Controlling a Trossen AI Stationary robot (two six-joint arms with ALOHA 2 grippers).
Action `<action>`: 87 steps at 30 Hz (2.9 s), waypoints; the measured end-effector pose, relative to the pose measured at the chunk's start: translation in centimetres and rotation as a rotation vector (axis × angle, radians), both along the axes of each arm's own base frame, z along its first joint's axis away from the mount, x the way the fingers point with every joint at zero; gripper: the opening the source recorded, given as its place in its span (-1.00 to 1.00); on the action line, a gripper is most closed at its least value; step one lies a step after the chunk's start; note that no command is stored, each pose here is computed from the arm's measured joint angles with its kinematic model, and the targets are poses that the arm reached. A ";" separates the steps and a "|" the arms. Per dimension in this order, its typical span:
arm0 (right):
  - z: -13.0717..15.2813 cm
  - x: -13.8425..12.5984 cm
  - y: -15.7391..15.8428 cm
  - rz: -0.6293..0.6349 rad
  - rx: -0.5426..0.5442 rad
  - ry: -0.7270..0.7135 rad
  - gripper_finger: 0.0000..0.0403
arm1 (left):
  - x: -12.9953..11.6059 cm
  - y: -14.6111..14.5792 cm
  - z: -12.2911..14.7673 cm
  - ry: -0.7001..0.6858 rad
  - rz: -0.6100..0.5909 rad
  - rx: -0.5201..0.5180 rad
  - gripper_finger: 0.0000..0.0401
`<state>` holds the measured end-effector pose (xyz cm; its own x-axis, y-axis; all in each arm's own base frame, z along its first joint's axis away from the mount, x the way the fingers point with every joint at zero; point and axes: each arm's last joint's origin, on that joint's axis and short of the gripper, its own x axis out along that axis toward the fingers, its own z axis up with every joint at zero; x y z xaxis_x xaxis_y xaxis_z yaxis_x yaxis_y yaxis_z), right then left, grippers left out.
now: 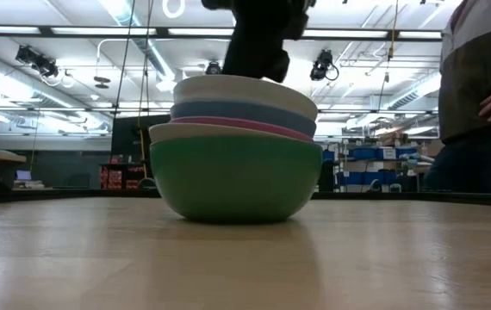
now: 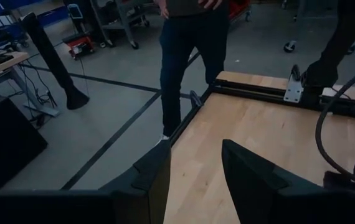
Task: Nest bowls inside each other
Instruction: Return to Home Position
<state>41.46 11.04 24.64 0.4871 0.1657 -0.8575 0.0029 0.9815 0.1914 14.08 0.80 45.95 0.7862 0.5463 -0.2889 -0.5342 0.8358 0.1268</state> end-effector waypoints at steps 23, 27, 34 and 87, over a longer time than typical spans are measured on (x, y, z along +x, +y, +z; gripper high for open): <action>14.0 -16.8 -8.3 -0.262 -0.358 -0.652 -0.60 | -9.8 0.3 -3.4 -0.161 -0.109 -0.025 -0.24; 13.9 -22.5 -8.9 -0.275 -0.326 -0.740 -0.60 | -11.3 0.3 -5.7 -0.187 -0.185 -0.027 -0.24; 10.2 -28.4 -9.9 -0.320 -0.288 -0.879 -0.60 | -12.5 0.2 -10.1 -0.304 -0.295 0.014 -0.24; -8.9 -29.5 -11.7 -0.399 -0.149 -0.924 -0.60 | -5.6 -1.4 -21.7 -0.324 -0.523 -0.125 -0.24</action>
